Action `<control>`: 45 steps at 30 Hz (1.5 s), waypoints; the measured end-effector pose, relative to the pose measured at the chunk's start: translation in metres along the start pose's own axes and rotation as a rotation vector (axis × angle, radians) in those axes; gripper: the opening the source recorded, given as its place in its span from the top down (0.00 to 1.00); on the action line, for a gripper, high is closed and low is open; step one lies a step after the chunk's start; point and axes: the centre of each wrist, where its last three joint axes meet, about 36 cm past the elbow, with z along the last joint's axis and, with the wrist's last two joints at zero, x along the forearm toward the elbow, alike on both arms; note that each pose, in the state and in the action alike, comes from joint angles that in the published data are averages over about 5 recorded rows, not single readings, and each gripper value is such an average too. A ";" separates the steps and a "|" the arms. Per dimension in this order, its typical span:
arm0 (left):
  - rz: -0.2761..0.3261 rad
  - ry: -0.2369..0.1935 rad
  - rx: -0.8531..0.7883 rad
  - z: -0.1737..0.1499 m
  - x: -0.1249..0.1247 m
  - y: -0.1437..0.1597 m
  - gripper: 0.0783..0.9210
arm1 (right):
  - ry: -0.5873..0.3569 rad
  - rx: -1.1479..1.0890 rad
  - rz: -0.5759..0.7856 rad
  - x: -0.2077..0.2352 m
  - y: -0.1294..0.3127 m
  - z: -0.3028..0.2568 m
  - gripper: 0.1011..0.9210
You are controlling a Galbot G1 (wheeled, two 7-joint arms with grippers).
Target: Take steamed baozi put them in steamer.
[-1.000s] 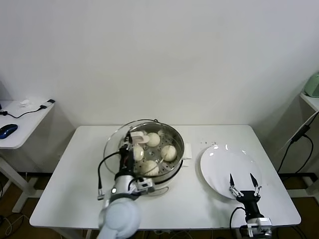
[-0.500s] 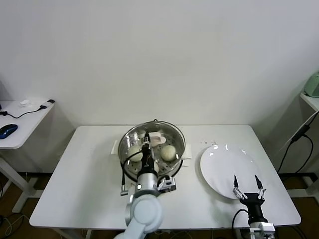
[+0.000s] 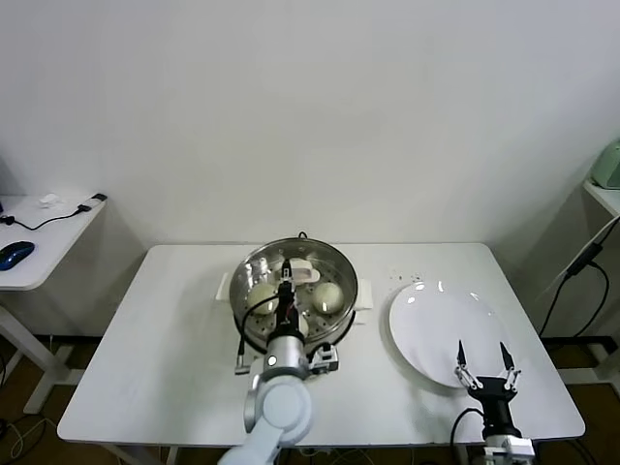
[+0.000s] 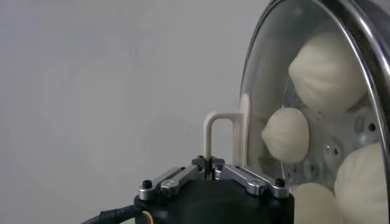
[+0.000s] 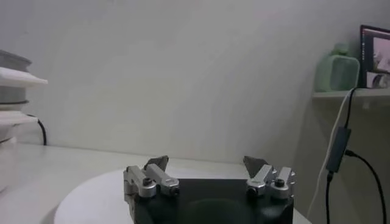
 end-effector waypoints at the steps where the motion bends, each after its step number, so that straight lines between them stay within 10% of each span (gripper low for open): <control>1: -0.001 0.000 -0.003 0.000 0.000 -0.001 0.94 | 0.000 0.000 0.000 0.001 0.000 0.000 0.12; 16: -0.011 -0.020 -0.008 0.001 -0.001 -0.007 0.91 | -0.005 -0.002 0.005 0.005 0.005 0.005 0.12; 38: -0.012 -0.116 0.154 0.039 0.025 0.036 0.18 | -0.002 -0.020 -0.004 0.003 0.011 -0.001 0.12; 45: -0.027 -0.148 0.433 0.088 0.023 0.058 0.12 | 0.002 -0.050 -0.037 0.010 0.009 -0.006 0.12</control>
